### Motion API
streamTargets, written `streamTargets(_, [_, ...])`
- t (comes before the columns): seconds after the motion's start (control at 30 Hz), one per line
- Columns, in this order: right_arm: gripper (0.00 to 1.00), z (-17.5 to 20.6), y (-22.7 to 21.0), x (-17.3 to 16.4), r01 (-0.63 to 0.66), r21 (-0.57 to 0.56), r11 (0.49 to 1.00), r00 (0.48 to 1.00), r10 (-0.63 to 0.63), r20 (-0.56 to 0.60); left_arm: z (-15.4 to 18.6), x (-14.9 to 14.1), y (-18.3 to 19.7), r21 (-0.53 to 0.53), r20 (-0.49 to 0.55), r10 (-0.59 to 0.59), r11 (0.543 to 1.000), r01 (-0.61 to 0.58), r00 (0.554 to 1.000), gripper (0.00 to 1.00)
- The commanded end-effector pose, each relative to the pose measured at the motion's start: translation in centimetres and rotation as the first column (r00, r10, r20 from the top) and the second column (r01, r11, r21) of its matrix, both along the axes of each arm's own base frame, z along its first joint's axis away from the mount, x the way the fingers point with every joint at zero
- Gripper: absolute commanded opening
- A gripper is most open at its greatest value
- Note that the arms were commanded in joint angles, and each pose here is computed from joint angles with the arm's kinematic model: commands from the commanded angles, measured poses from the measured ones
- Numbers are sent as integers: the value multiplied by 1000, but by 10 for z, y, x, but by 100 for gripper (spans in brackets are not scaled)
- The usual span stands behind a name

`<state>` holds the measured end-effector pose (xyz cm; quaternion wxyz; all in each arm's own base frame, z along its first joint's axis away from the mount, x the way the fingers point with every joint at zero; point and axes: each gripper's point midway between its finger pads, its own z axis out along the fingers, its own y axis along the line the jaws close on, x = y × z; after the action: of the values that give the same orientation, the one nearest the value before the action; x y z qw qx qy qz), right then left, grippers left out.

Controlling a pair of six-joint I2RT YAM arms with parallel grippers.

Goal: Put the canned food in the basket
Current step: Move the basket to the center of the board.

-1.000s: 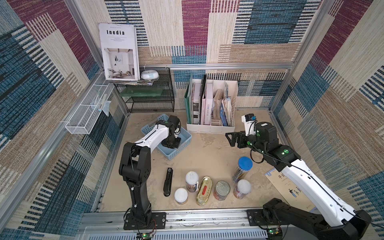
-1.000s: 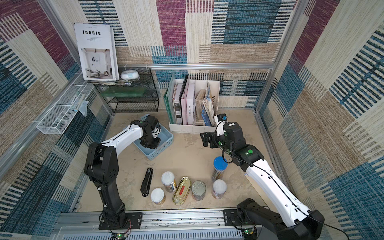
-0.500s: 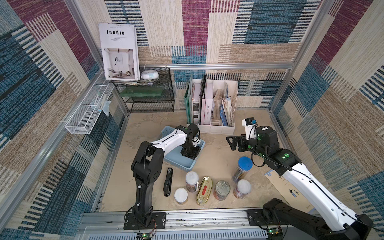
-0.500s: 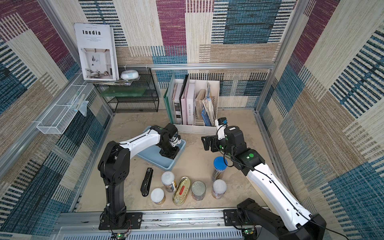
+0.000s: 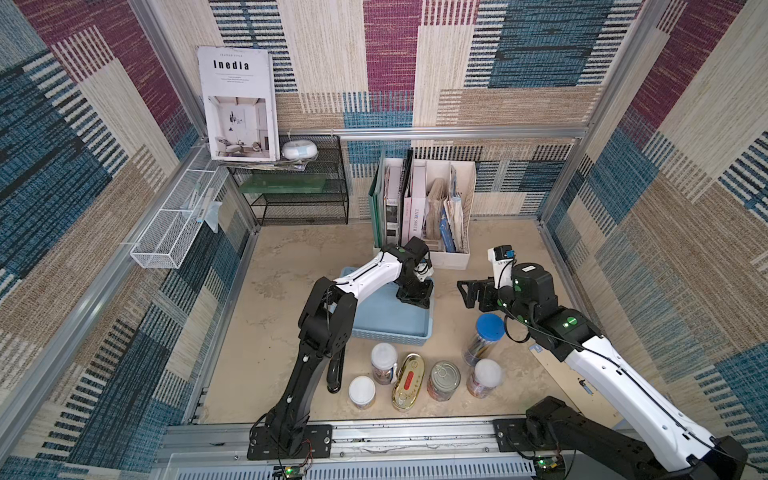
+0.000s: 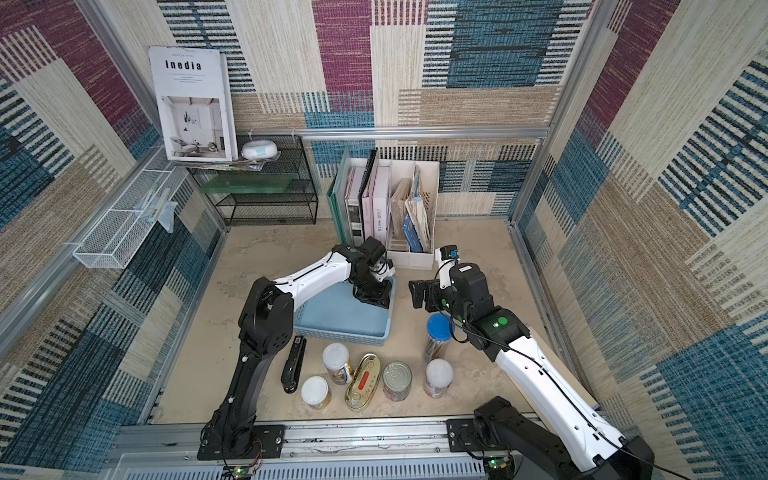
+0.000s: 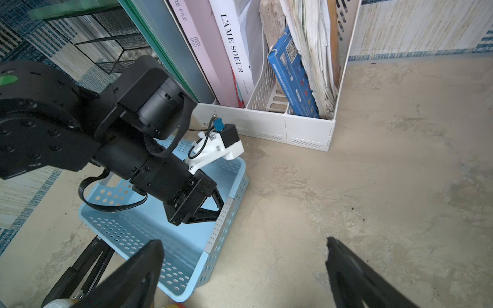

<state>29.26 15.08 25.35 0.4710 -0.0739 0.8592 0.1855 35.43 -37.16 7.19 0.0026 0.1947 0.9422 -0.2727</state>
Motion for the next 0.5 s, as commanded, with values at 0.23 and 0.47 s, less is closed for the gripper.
streamTargets(0.23, [99, 3, -4, 6, 38, 7, 999, 999, -38, 30, 18, 26, -40, -121, 10, 7, 993, -6, 1000, 15])
streamTargets(0.47, [99, 22, -16, 2, 59, -32, 998, 994, -56, 93, 52, 3, -7, -75, 94, -22, 997, 29, 995, 55])
